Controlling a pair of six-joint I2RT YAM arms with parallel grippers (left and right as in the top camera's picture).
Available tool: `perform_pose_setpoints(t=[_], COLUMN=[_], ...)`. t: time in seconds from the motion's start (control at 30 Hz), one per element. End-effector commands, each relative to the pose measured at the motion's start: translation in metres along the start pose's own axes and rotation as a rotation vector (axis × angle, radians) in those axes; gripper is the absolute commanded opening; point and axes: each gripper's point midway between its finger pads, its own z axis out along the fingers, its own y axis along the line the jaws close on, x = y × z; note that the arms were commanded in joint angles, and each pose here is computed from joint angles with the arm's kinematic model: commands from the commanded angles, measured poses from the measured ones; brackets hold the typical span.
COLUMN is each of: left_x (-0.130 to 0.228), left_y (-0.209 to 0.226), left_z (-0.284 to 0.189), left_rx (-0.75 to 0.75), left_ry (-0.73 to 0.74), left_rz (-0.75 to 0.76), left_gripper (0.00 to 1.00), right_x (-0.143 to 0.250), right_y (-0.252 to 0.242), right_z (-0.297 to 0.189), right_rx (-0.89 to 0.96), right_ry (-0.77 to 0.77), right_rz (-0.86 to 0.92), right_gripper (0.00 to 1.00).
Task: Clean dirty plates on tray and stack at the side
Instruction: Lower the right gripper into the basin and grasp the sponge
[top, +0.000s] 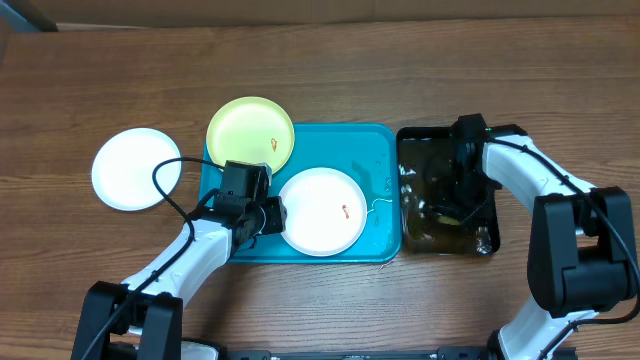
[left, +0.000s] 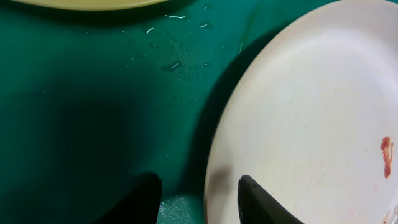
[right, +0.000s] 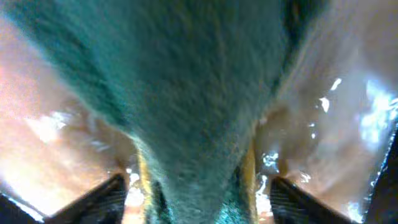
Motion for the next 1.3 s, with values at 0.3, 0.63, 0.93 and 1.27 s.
perform_pose_setpoints(t=[0.3,0.63,0.93,1.27], left_x=[0.002,0.002,0.002,0.003], left_y=[-0.002,-0.002,-0.002,-0.004], left_z=[0.002,0.002,0.002,0.002], left_rx=[0.005,0.005,0.005,0.02], left_ry=[0.007,0.007,0.007,0.012], left_rz=[-0.006,-0.006,-0.006,-0.006], left_gripper=[0.44,0.44,0.44,0.38], right_x=[-0.054,-0.06,-0.041,-0.037], right_y=[0.015,0.017,0.009,0.009], right_z=[-0.01,-0.007,-0.003,-0.021], right_rx=[-0.048,-0.059,-0.028,-0.016], right_ry=[-0.211,-0.239,-0.156,-0.126], right_rz=[-0.028,-0.027,-0.023,-0.037], right_gripper=[0.93,0.04,0.53,0.04])
